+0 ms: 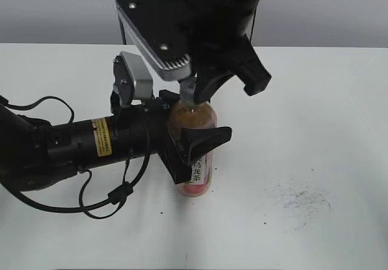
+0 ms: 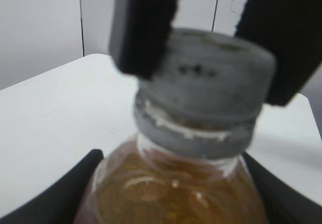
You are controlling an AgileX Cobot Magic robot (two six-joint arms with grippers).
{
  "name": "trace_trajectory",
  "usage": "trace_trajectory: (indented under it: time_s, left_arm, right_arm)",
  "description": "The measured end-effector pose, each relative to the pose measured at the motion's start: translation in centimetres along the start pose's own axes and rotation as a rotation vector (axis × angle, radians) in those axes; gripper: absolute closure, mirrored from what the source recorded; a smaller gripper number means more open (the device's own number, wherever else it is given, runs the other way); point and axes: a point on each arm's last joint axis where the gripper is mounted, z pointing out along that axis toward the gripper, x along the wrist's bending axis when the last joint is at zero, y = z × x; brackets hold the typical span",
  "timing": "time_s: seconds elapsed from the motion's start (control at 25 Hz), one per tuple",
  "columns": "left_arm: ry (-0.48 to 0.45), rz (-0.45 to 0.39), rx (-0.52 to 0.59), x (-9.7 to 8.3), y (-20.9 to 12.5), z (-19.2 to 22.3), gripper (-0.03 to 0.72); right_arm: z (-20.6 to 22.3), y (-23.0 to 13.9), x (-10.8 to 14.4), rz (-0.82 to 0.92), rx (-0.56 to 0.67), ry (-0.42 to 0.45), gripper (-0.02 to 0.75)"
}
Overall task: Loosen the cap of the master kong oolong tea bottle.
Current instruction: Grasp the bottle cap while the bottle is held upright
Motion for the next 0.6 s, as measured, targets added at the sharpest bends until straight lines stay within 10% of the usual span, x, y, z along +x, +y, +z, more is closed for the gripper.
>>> trace_trajectory:
  time_s: [0.6]
  left_arm:
    - [-0.001, 0.001, 0.0, -0.01, 0.0, 0.0, 0.24]
  right_arm:
    - [-0.03, 0.03, -0.07, -0.964, -0.011, -0.012, 0.467]
